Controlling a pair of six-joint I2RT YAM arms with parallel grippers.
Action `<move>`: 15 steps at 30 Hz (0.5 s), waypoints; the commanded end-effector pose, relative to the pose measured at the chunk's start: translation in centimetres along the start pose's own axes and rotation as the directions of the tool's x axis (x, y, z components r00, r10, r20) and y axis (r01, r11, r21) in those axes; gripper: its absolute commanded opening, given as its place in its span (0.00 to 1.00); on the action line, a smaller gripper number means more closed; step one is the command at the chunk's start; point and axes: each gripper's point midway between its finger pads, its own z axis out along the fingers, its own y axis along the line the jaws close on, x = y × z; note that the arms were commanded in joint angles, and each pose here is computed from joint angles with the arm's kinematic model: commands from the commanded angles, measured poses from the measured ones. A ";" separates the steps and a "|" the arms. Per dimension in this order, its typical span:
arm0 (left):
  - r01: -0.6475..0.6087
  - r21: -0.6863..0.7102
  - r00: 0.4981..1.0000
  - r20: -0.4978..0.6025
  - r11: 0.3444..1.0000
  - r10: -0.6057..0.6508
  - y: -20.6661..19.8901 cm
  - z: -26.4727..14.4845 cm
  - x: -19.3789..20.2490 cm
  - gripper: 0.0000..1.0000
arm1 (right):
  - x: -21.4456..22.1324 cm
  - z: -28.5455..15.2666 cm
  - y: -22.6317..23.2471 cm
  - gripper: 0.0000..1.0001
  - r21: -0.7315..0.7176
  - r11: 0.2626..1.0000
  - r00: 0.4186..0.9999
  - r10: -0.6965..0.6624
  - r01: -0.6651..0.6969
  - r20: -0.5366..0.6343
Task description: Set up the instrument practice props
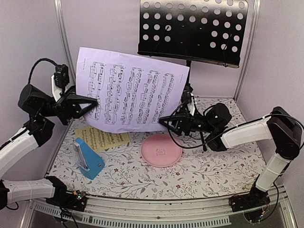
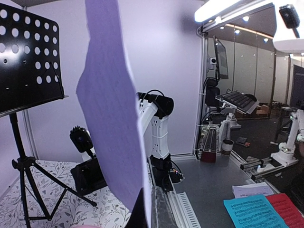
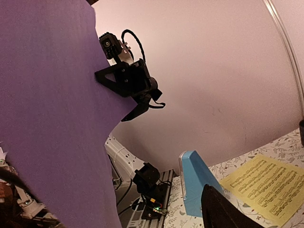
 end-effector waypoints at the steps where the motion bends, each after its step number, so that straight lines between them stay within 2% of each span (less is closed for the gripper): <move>1: -0.032 -0.009 0.999 0.030 0.999 0.032 0.3 0.4 -0.6 0.00 | -2.6 0.2 3.4 0.50 -0.089 0.993 0.996 -0.079 0.083 0.046; 4: -0.021 -0.074 0.999 0.040 0.997 0.024 1.4 0.2 0.0 0.00 | -2.8 -0.4 4.3 0.23 -0.088 0.992 0.994 -0.091 0.096 0.052; 5: -0.019 -0.108 0.999 0.037 0.994 0.024 2.1 0.1 0.3 0.00 | -2.9 -0.5 4.4 0.07 -0.076 0.992 0.994 -0.098 0.101 0.049; 6: -0.006 -0.150 0.999 0.031 0.989 0.010 2.9 0.0 0.7 0.02 | -2.9 -0.5 4.3 0.00 -0.055 0.994 0.995 -0.094 0.096 0.039; 7: 0.009 -0.195 1.000 0.022 0.981 -0.005 3.8 -0.2 1.2 0.08 | -3.0 -0.6 4.1 0.00 -0.029 0.995 0.995 -0.097 0.097 0.026; 8: 0.010 -0.235 1.000 0.006 0.972 -0.009 4.6 -0.3 1.7 0.16 | -2.8 -0.7 3.6 0.00 0.008 0.997 0.997 -0.082 0.082 0.005; 11: 0.062 -0.401 0.995 -0.047 0.914 -0.088 8.0 -1.3 3.9 0.60 | -2.1 -1.1 1.9 0.00 0.143 0.986 0.994 -0.072 0.083 -0.079; 12: 0.069 -0.459 0.991 -0.068 0.886 -0.112 9.1 -1.8 4.5 0.67 | -1.6 -1.4 1.1 0.00 0.193 0.976 0.990 -0.079 0.101 -0.120; 15: 0.075 -0.606 0.976 -0.118 0.792 -0.183 11.7 -3.6 6.3 0.96 | 0.9 -3.2 -1.9 0.00 0.390 0.916 0.962 0.015 0.096 -0.273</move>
